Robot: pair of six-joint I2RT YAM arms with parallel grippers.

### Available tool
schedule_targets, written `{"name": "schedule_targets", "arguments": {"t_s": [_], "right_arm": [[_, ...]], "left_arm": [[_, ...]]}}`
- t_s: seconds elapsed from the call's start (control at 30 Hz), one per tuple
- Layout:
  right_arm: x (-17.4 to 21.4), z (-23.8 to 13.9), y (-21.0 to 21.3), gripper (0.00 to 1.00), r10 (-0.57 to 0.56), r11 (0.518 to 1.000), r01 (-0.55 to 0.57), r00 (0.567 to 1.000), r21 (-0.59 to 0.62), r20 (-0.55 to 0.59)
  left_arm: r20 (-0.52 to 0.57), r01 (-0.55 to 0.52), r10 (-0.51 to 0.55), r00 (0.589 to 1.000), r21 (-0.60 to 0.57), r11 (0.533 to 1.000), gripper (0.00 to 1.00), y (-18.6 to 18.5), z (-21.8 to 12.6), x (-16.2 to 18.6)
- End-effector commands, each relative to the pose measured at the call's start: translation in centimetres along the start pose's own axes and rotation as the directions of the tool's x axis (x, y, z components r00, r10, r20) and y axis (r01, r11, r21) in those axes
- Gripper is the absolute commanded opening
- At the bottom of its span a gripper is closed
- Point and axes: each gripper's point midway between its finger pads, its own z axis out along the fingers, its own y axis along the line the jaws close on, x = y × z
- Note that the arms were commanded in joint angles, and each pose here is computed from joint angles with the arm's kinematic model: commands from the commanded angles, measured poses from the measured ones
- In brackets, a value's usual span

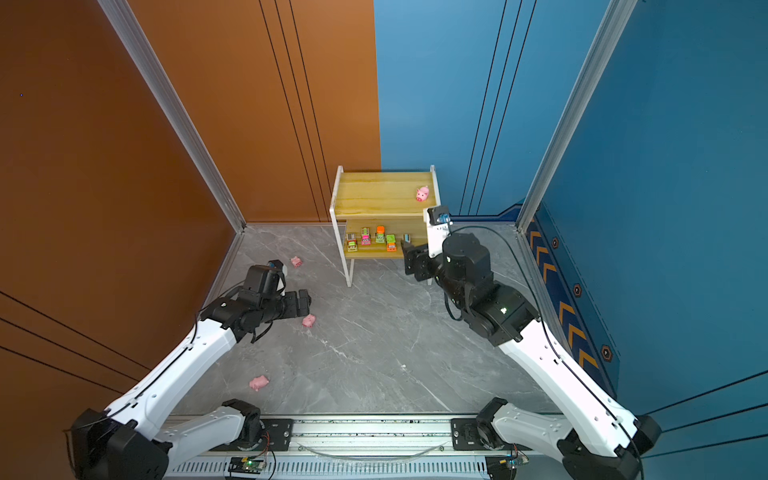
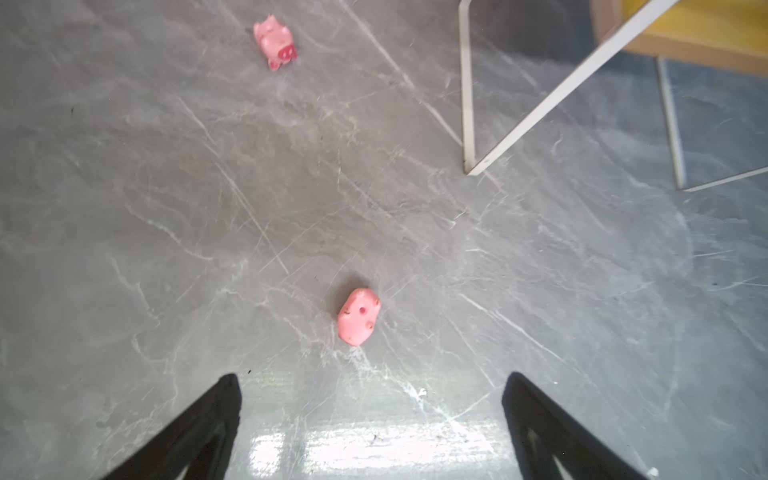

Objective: Place and organize the plastic toys onto the shelf

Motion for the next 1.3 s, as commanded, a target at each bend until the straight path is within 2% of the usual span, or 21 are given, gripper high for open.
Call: {"name": "schedule_targets", "arguments": {"t_s": [0.0, 0.1, 0.23, 0.6, 0.67, 0.87, 0.93, 1.0, 1.13, 1.27], "right_arm": [[5.4, 0.3, 2.4, 0.84, 0.083, 0.994, -0.086, 0.996, -0.072, -0.045], [9.2, -0.4, 3.9, 0.84, 0.122, 0.982, -0.132, 0.989, -0.133, -0.085], [12.4, -0.9, 4.5, 0.83, 0.122, 0.979, -0.143, 0.983, -0.149, -0.140], [15.3, -1.1, 5.3, 0.82, 0.107, 0.970, -0.146, 0.974, -0.194, -0.198], [15.5, -0.9, 5.4, 0.82, 0.110, 0.969, -0.151, 0.973, -0.195, -0.205], [16.6, -1.0, 5.0, 0.81, 0.114, 0.971, -0.156, 0.969, -0.181, -0.219], [16.9, -1.1, 4.7, 0.81, 0.116, 0.973, -0.156, 0.969, -0.173, -0.218], [17.1, -1.2, 4.3, 0.81, 0.121, 0.975, -0.157, 0.969, -0.160, -0.215], [17.7, -1.4, 3.1, 0.82, 0.137, 0.979, -0.166, 0.966, -0.121, -0.217], [18.9, -1.1, 1.2, 0.81, 0.170, 0.979, -0.192, 0.953, -0.066, -0.252]], "left_arm": [[-0.120, 0.053, -0.068, 0.991, -0.124, 0.991, 1.00, 2.3, 2.1, 3.1], [-0.179, 0.048, -0.074, 0.981, -0.148, 0.988, 0.98, 2.2, 3.8, 3.9], [-0.205, 0.022, -0.053, 0.977, -0.152, 0.988, 0.95, 1.3, 6.0, 4.3], [-0.202, -0.043, 0.001, 0.979, -0.199, 0.979, 0.74, 0.6, 10.1, 5.5], [-0.194, -0.057, 0.022, 0.981, -0.176, 0.983, 0.68, 0.2, 10.7, 5.3], [-0.182, -0.087, 0.065, 0.981, -0.115, 0.990, 0.41, -1.4, 12.8, 5.0], [-0.187, -0.094, 0.074, 0.980, -0.104, 0.990, 0.34, -1.8, 12.9, 5.1], [-0.183, -0.101, 0.084, 0.980, -0.086, 0.991, 0.30, -2.6, 12.4, 5.2], [-0.159, -0.108, 0.105, 0.982, -0.011, 0.994, 0.29, -5.7, 10.5, 5.9], [-0.177, -0.109, 0.121, 0.977, 0.075, 0.991, 0.28, -9.8, 9.1, 8.3]]}}
